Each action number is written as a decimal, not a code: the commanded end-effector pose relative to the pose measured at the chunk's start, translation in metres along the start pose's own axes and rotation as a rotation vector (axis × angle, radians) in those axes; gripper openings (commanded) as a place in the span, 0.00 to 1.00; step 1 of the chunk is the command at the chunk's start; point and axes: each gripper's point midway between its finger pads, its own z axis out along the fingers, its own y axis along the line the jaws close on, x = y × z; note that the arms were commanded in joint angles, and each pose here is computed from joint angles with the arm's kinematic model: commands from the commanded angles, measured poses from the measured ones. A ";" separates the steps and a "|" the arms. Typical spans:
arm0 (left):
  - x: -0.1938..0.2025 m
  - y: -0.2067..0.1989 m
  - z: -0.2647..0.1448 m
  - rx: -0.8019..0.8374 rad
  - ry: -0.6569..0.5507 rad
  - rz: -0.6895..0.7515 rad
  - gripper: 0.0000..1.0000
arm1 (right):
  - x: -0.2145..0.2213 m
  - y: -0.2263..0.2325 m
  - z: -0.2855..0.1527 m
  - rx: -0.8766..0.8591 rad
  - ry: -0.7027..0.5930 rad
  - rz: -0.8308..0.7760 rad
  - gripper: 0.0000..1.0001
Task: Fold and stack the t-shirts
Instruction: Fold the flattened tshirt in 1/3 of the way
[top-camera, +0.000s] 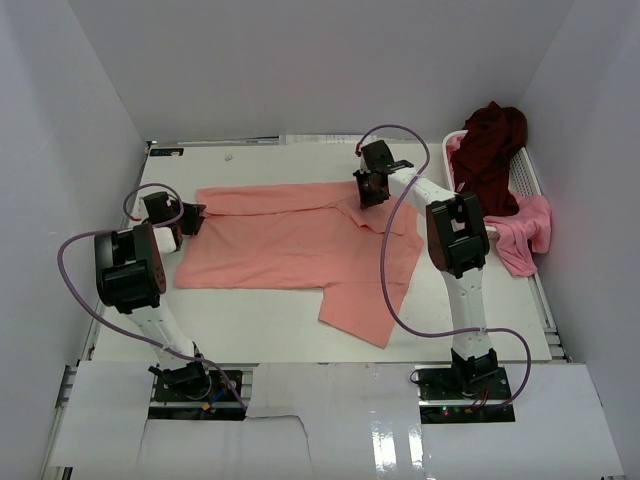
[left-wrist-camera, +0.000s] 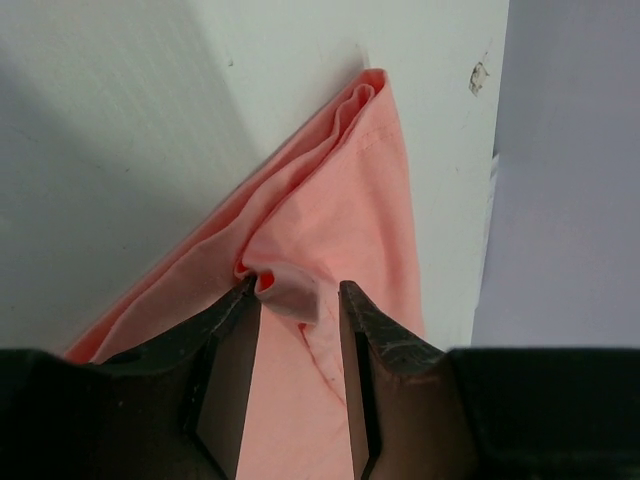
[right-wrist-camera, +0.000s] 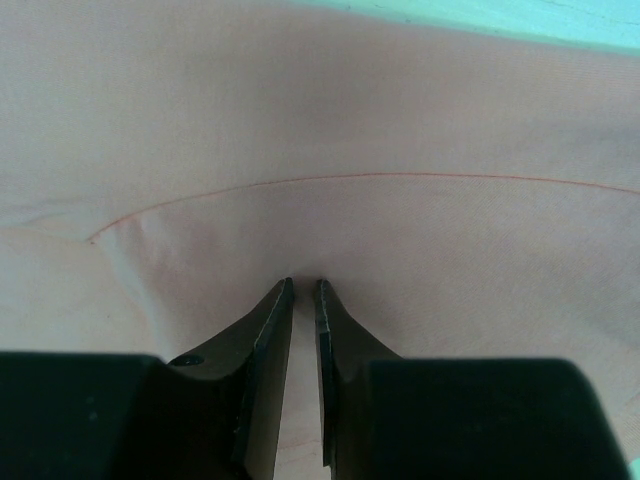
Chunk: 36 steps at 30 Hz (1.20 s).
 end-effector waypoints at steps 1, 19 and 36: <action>-0.012 -0.017 -0.001 0.041 -0.023 0.007 0.47 | 0.021 -0.007 0.009 0.012 0.060 -0.004 0.21; -0.043 -0.051 0.004 0.138 -0.045 0.166 0.10 | 0.019 -0.007 0.008 0.007 0.056 0.000 0.21; -0.021 -0.020 -0.019 0.108 0.006 0.385 0.18 | 0.015 -0.010 0.007 0.012 0.057 0.010 0.20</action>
